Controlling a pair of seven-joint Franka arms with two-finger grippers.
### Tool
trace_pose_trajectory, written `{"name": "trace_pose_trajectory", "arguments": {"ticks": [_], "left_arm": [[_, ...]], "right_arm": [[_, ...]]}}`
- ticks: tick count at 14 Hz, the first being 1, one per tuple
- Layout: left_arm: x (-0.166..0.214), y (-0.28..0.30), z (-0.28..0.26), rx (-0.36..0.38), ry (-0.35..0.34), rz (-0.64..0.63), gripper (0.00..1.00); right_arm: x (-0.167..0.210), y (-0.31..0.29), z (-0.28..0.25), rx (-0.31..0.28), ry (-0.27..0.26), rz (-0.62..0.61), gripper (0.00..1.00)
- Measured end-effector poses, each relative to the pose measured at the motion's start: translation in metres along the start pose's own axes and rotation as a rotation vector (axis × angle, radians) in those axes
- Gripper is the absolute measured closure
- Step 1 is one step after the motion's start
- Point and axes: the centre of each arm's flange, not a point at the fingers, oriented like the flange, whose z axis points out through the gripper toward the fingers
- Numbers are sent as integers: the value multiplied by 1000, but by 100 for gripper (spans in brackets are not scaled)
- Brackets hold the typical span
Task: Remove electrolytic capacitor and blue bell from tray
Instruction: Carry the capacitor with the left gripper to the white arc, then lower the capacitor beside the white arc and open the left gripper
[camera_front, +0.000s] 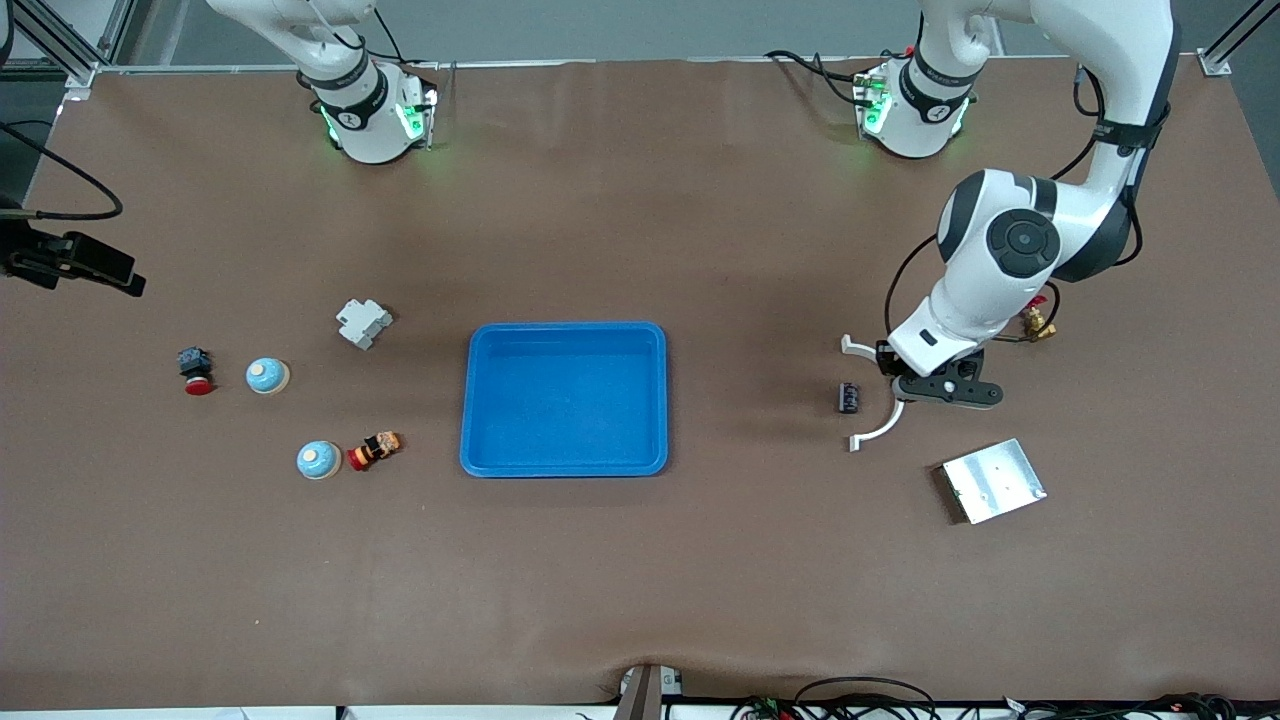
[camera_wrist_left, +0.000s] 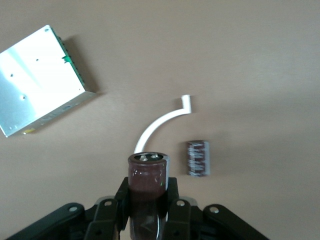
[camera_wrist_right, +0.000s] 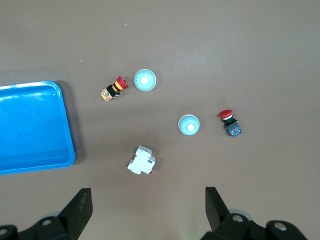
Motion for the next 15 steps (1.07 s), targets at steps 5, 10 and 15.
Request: {"name": "trace_pose_trajectory", "arguments": {"ticks": [5,10,15], "left_arm": [[-26,-46,36,40,25,22,68],[-36,-64,67,36,17,23,68],[-46,-59,103,24,-17,30,68]], "right_arm": [[0,1,0,0,0,1,0],[0,1,0,0,0,2,0],[0,1,0,0,0,2,0]]}}
